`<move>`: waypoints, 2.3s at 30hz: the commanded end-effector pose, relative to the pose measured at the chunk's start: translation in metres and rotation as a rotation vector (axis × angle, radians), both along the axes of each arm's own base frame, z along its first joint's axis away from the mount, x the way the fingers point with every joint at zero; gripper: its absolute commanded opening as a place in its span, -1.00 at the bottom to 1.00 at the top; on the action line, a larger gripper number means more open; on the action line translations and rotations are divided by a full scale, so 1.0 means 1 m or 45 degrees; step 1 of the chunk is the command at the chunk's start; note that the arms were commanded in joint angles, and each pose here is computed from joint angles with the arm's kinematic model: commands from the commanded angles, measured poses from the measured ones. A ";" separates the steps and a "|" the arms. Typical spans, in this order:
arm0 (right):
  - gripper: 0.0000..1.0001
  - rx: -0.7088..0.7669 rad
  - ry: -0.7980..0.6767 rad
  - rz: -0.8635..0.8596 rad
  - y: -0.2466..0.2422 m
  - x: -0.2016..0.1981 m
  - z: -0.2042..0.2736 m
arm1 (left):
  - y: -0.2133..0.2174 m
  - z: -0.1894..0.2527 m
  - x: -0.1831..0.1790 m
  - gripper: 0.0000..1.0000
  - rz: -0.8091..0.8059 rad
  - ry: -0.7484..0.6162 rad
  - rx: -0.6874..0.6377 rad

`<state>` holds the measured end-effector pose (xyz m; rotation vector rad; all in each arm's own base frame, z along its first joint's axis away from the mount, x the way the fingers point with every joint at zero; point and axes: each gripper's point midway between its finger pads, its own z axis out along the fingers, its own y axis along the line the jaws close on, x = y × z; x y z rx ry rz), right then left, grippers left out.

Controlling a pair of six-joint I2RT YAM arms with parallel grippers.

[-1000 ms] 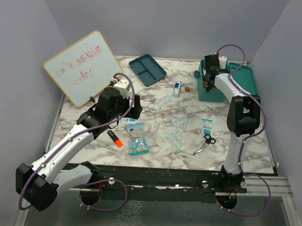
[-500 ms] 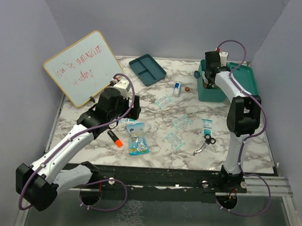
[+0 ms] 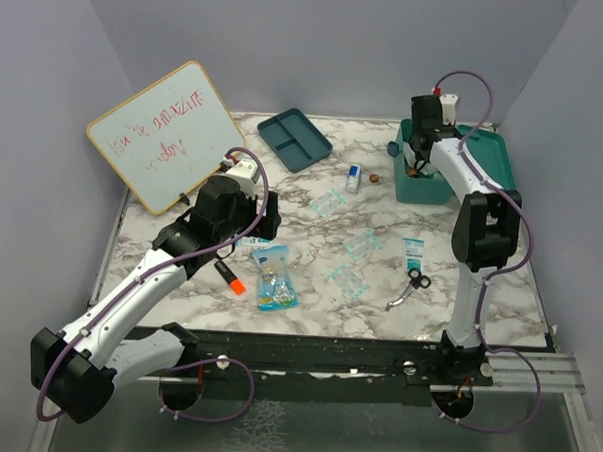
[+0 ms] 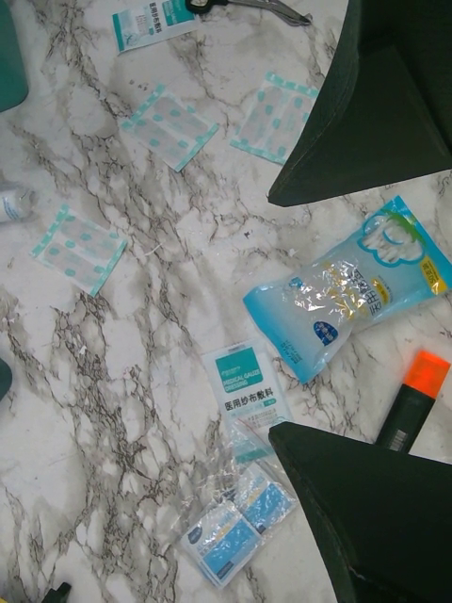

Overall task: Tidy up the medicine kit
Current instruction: Place the medical item at the medicine box, then pick up the medical item at the center of the board.

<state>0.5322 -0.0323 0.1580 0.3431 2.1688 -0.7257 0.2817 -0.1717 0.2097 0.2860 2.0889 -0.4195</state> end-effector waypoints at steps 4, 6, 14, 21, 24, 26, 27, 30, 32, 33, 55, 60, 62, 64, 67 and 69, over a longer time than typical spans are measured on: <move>-0.51 0.088 0.008 0.085 0.012 0.020 -0.012 | 0.004 0.002 0.000 0.98 0.015 -0.020 0.022; -0.38 0.115 -0.015 0.110 0.016 0.020 -0.002 | 0.005 0.001 -0.001 0.98 0.017 -0.019 0.024; -0.06 0.266 -0.073 0.248 0.038 0.008 0.033 | 0.003 -0.003 0.000 0.98 0.012 0.000 0.030; 0.01 0.479 -0.102 0.372 0.066 -0.023 0.053 | 0.007 -0.007 0.002 0.98 0.047 0.018 0.055; 0.01 0.634 -0.126 0.450 0.087 -0.043 0.058 | 0.008 -0.009 0.002 0.98 0.054 0.027 0.056; 0.01 0.759 -0.136 0.527 0.105 -0.058 0.059 | 0.006 -0.012 0.001 0.98 0.039 0.043 0.050; 0.01 0.811 -0.136 0.555 0.113 -0.068 0.060 | 0.004 -0.015 0.000 0.98 0.032 0.056 0.043; 0.01 0.943 -0.121 0.627 0.132 -0.096 0.055 | -0.004 -0.025 -0.006 0.98 0.009 0.128 0.003; 0.00 1.013 -0.130 0.679 0.143 -0.114 0.057 | -0.006 -0.034 -0.012 0.98 0.020 0.199 -0.018; 0.00 1.041 -0.133 0.708 0.149 -0.122 0.059 | -0.005 -0.039 -0.015 0.98 0.033 0.237 -0.021; -0.04 1.224 -0.129 0.908 0.182 -0.206 0.046 | -0.010 -0.158 -0.040 0.27 0.176 0.769 0.048; -0.04 1.234 -0.137 0.923 0.184 -0.206 0.049 | -0.007 -0.160 -0.040 0.26 0.197 0.764 0.055; -0.04 1.256 -0.132 0.914 0.185 -0.208 0.044 | -0.008 -0.164 -0.042 0.26 0.193 0.785 0.054; -0.05 1.298 -0.124 0.918 0.190 -0.210 0.039 | -0.010 -0.167 -0.044 0.26 0.181 0.804 0.050; -0.05 1.332 -0.111 0.917 0.196 -0.213 0.032 | -0.012 -0.169 -0.044 0.23 0.180 0.809 0.045; -0.05 1.335 -0.102 0.923 0.201 -0.214 0.030 | -0.014 -0.169 -0.043 0.14 0.175 0.808 0.033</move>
